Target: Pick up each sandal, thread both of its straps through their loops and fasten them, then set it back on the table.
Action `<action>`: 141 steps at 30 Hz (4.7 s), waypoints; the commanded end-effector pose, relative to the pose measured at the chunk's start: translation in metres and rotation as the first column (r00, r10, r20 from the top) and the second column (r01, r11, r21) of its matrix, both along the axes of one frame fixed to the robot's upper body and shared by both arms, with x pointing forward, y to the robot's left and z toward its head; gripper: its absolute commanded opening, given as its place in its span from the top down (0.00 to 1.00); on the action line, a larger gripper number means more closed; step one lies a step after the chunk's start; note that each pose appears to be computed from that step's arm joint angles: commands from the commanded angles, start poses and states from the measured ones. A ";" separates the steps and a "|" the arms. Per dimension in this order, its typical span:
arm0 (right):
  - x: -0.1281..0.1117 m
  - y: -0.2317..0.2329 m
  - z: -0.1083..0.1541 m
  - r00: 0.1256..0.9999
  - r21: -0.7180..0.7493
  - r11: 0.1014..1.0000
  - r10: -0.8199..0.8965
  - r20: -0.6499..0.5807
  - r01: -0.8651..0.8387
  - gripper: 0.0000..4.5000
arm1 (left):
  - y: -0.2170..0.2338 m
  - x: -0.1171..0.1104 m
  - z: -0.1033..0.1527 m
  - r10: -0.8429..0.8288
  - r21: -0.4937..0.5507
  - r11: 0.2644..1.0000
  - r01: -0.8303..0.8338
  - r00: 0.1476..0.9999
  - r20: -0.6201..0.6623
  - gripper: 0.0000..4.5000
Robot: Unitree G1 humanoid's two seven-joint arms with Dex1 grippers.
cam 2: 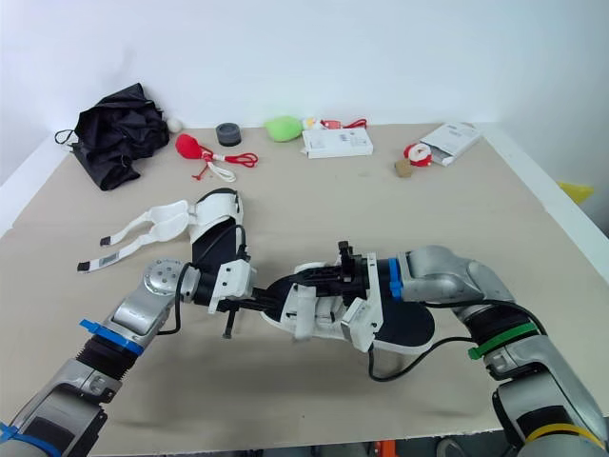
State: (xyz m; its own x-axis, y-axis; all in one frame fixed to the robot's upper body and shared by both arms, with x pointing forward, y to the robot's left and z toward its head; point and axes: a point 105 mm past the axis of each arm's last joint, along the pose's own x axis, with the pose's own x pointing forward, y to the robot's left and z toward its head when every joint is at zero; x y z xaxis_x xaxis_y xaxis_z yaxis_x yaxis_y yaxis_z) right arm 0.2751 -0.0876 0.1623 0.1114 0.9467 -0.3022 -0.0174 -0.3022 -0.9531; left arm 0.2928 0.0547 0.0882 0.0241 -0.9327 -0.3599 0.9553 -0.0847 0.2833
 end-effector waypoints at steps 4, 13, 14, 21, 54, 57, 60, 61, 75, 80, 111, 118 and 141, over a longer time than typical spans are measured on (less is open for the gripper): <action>-0.005 0.001 0.029 0.998 0.018 1.000 0.021 0.066 -0.022 0.10 | 0.011 -0.012 -0.044 0.026 0.139 0.990 -0.007 0.991 -0.134 1.00; 0.019 -0.032 0.103 0.941 0.163 0.936 -0.280 -0.192 0.312 0.10 | 0.010 -0.011 -0.043 0.020 0.138 0.990 -0.002 0.991 -0.135 1.00; 0.019 -0.033 0.108 0.918 0.173 0.922 -0.295 -0.264 0.346 0.10 | 0.010 -0.011 -0.043 0.020 0.137 0.991 -0.001 0.991 -0.135 1.00; -0.061 -0.025 0.105 0.142 -0.033 0.913 -0.098 -0.985 0.406 0.10 | 0.007 -0.011 -0.042 0.011 0.130 0.991 0.006 0.991 -0.134 1.00; -0.078 -0.018 -0.036 -0.518 -0.474 0.742 -0.200 -0.831 0.474 0.10 | 0.007 -0.012 -0.040 0.011 0.135 0.991 0.008 0.990 -0.141 1.00; -0.072 -0.017 -0.043 -0.512 -0.489 0.716 -0.212 -0.832 0.498 0.10 | 0.008 -0.013 -0.040 0.012 0.136 0.991 0.007 0.990 -0.141 1.00; -0.067 -0.016 -0.050 -0.499 -0.507 0.691 -0.239 -0.833 0.516 0.10 | 0.009 -0.013 -0.041 0.016 0.139 0.990 0.003 0.990 -0.139 1.00; -0.065 -0.016 -0.051 -0.501 -0.508 0.686 -0.236 -0.833 0.521 0.10 | 0.009 -0.012 -0.041 0.018 0.139 0.990 0.001 0.990 -0.139 1.00; -0.049 -0.009 -0.053 -0.490 -0.487 0.678 -0.211 -0.846 0.550 0.28 | 0.010 -0.010 -0.041 0.029 0.141 0.990 -0.010 0.991 -0.134 1.00; -0.055 -0.009 -0.053 -0.488 -0.493 0.700 -0.232 -0.841 0.517 0.84 | 0.011 -0.009 -0.041 0.034 0.141 0.990 -0.016 0.990 -0.133 1.00; 0.009 -0.001 0.007 -0.737 -0.470 0.774 -0.006 -0.676 0.424 0.99 | 0.012 -0.009 -0.043 0.048 0.131 0.991 -0.031 0.991 -0.128 1.00; -0.003 -0.006 -0.018 -0.777 -0.548 0.737 -0.047 -0.627 0.397 0.99 | 0.014 -0.012 -0.045 0.050 0.134 0.990 -0.032 0.990 -0.130 1.00; -0.006 -0.012 -0.043 -0.848 -0.631 0.689 -0.046 -0.528 0.356 0.99 | 0.011 -0.012 -0.046 0.039 0.132 0.991 -0.022 0.991 -0.130 1.00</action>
State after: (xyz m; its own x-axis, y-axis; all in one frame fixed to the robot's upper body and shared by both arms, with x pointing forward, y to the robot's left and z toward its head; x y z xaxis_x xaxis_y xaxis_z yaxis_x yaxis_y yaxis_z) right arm 0.2769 -0.1004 0.1290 0.1646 0.8794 -0.4467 -0.4762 0.4675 0.7448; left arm 0.2898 0.0511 0.0854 0.0172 -0.9358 -0.3522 0.9559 -0.0879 0.2802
